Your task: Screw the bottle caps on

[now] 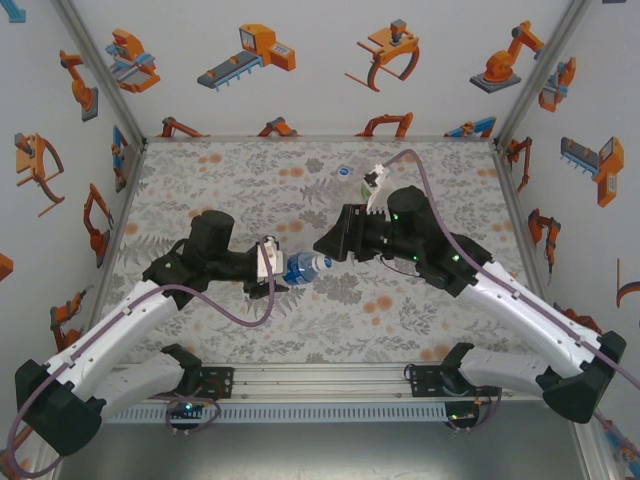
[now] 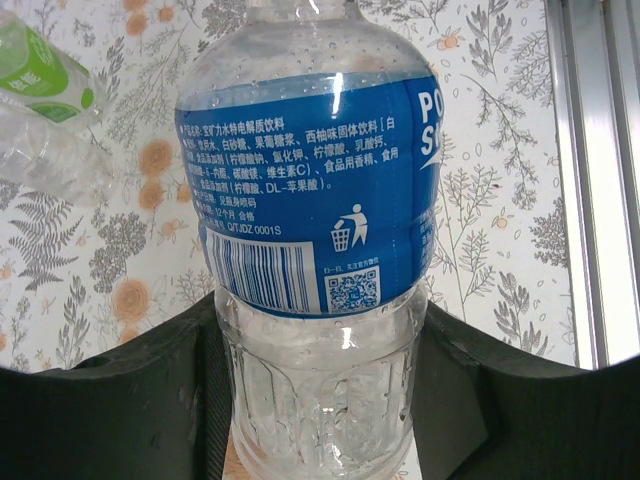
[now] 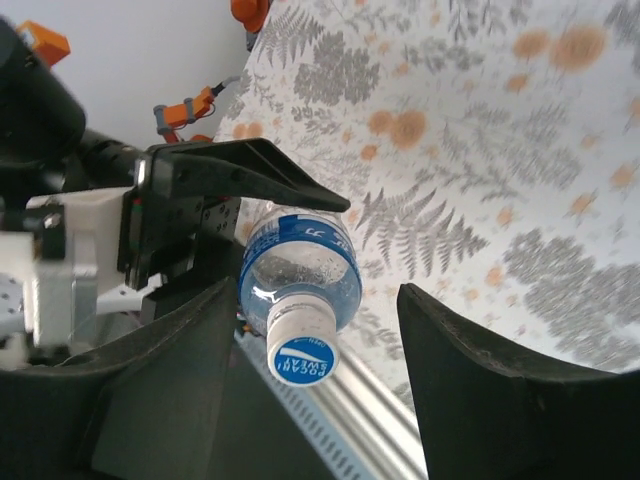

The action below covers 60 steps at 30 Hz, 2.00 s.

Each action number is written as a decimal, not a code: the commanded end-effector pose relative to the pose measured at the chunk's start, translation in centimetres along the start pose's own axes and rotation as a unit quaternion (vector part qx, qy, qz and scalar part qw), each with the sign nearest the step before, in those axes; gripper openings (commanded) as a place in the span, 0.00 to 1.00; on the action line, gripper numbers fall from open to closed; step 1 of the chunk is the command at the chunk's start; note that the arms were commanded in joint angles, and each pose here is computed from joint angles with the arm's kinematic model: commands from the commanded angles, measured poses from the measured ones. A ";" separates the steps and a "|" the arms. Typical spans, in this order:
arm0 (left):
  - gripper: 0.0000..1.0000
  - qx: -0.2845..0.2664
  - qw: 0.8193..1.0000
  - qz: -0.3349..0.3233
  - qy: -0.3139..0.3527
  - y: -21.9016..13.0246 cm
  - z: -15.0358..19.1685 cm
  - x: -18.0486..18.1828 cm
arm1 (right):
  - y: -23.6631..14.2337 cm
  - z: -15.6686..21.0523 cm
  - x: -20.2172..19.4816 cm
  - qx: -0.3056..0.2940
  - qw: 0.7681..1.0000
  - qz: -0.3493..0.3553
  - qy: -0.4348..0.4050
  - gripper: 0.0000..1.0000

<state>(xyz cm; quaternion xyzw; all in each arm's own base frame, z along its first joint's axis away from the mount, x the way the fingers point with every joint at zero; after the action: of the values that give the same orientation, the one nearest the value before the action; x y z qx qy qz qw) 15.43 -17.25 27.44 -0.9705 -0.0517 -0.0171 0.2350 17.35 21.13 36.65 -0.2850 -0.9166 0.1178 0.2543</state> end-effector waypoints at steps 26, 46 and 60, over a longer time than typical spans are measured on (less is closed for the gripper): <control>0.00 -0.029 0.999 0.031 0.020 -0.2 -1.3 -0.2 | -1.0 2.7 2.7 -0.055 0.810 -0.227 -0.538 0.42; 0.00 -0.031 0.999 0.020 0.023 -0.4 -1.3 -0.1 | 2.5 3.6 -1.0 -0.016 0.998 -0.060 0.029 0.07; 0.00 -0.038 0.999 0.017 0.025 -0.6 -1.5 -0.3 | 3.2 3.3 -1.9 0.042 0.973 0.028 0.226 0.13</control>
<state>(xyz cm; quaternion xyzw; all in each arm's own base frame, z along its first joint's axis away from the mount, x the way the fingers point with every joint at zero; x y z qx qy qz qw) 16.22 -16.74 26.74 -0.9602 -0.0908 -0.0040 0.2642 17.88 21.91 31.56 -0.3073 -0.8249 0.0887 0.4661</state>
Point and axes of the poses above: each hand's point on the last joint's axis, 136 mm out from that joint toward the fingers, its own y axis out along the fingers, its own x axis along the line the jaws close on, z = x × y, the point moved 10 cm from there along -y, back along the fingers, and after that the axes turned 15 degrees about -y, right-handed, at the moved point
